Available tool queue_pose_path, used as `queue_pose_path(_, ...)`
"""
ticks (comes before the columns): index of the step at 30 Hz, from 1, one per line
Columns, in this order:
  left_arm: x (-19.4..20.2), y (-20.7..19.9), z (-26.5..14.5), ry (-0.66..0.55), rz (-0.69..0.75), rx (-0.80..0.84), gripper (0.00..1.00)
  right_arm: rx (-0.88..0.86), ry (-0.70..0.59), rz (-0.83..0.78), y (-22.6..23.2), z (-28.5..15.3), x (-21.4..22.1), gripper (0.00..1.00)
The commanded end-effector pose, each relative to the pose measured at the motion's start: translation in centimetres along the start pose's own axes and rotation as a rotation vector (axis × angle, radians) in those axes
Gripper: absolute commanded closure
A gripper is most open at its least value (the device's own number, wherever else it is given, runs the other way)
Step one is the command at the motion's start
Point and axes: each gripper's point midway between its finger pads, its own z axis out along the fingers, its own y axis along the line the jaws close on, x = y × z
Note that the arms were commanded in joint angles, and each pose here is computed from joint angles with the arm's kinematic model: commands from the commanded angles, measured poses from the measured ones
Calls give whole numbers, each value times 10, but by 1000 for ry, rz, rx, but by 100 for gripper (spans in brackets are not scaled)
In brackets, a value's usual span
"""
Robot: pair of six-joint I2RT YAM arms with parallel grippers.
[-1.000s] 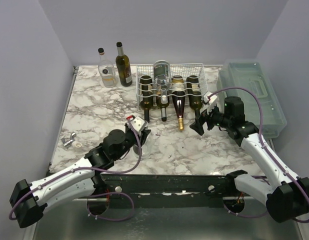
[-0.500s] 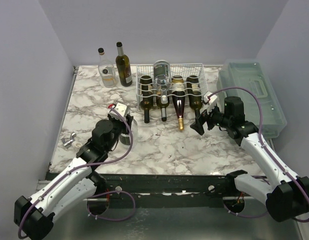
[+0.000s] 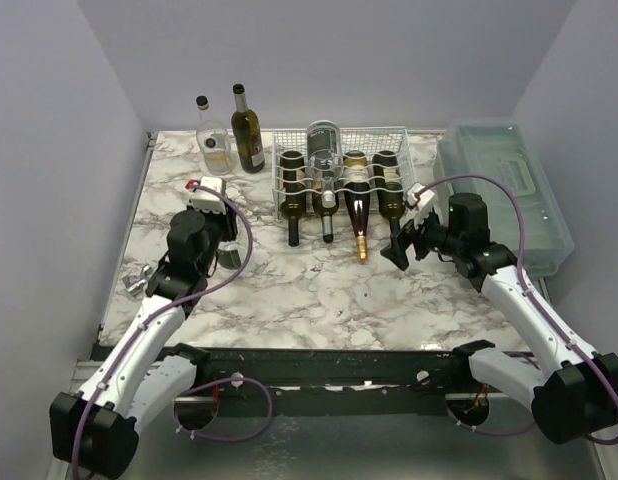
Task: Take the wine bottle off the wine rack
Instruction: Place the wine bottle at the corner of the board.
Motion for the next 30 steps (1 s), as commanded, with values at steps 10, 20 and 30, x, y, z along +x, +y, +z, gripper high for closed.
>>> queue_pose_path(10,-117,47,35,-320,-110,-82,100,14,-10,-32,-4,-1,2,1)
queue_pose_path(20,-136,93,80,-343,-108,-219,100,12,-9,-35,-3,-2,2,1)
queue_pose_path(30,-145,131,122,-357,-146,-309,100,24,-3,-41,-6,-2,4,1)
